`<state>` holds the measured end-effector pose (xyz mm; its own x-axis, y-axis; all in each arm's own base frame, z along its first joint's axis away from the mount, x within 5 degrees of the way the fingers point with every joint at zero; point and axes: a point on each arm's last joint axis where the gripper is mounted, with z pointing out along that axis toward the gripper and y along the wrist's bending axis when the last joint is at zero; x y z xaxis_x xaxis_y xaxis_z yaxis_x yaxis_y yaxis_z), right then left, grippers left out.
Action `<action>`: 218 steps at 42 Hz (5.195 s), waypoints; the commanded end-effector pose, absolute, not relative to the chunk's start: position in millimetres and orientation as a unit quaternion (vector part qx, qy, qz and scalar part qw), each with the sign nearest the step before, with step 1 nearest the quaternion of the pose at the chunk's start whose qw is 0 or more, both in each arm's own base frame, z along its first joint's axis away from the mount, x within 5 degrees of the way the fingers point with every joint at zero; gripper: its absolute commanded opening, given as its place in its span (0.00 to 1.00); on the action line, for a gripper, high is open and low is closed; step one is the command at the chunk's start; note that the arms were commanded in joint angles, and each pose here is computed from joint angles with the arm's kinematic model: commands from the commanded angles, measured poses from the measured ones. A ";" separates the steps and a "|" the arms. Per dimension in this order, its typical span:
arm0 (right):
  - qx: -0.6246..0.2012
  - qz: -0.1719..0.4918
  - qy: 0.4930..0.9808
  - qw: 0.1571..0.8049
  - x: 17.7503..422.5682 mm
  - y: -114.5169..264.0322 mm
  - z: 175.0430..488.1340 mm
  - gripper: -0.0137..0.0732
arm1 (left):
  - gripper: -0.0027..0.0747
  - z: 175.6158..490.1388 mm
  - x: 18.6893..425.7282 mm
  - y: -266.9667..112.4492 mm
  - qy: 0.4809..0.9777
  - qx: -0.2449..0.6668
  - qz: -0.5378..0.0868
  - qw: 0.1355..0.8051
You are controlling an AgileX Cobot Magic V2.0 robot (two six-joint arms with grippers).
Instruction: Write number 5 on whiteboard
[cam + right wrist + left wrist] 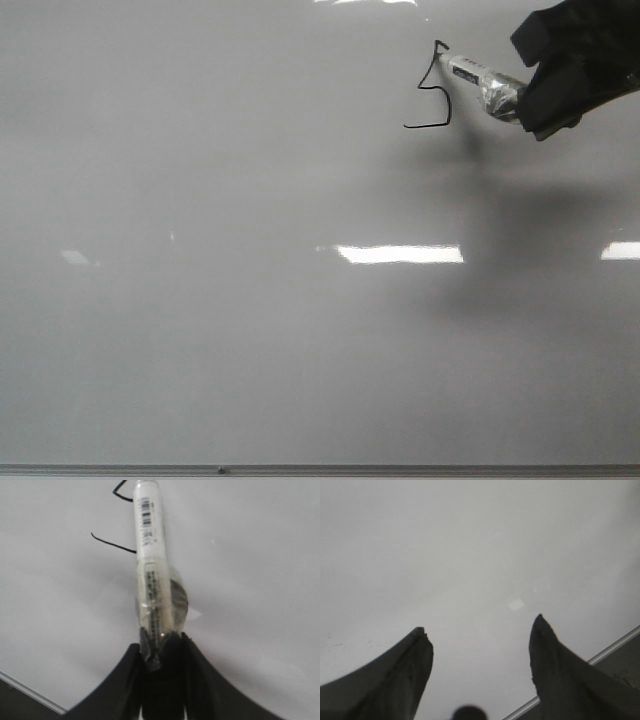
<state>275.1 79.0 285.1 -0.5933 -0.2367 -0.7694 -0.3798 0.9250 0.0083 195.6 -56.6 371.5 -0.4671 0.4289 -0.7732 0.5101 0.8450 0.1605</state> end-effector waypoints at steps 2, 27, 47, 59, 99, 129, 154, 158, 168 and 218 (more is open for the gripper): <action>-0.163 0.079 0.861 0.475 278.8 76.0 308.8 0.08 | 0.57 388.1 194.4 -56.2 0.835 0.256 -0.051 0.484; -0.256 0.111 0.859 0.428 219.1 86.0 338.0 0.08 | 0.57 389.6 187.1 -78.2 0.804 0.328 -0.077 0.489; -0.515 0.126 0.787 0.316 160.3 120.1 333.9 0.08 | 0.77 384.6 157.7 -184.4 0.686 0.566 -0.161 0.427; -0.515 0.126 0.786 0.319 160.7 120.3 334.3 0.08 | 0.77 358.9 159.3 -243.2 0.646 0.653 -0.170 0.357; -0.508 0.125 0.786 0.330 161.2 118.7 336.5 0.76 | 0.01 339.9 177.2 -260.9 0.657 0.651 -0.160 0.346; -0.315 0.072 0.844 0.427 143.7 50.5 369.6 0.85 | 0.01 384.2 223.2 -12.1 0.845 0.057 0.051 0.529; -0.311 0.070 0.841 0.437 145.2 50.4 371.1 0.85 | 0.01 281.0 239.9 -6.7 0.718 -0.017 -0.040 0.695; -0.311 0.070 0.841 0.437 145.2 50.4 371.1 0.85 | 0.01 273.3 249.7 -9.1 0.709 -0.012 -0.044 0.703; -0.311 0.070 0.841 0.437 145.2 50.4 371.1 0.85 | 0.01 252.7 268.7 -10.2 0.704 -0.010 -0.046 0.709; -0.301 0.064 0.825 0.474 139.3 48.6 383.7 0.85 | 0.45 286.0 256.8 -9.7 0.815 0.035 -0.002 0.579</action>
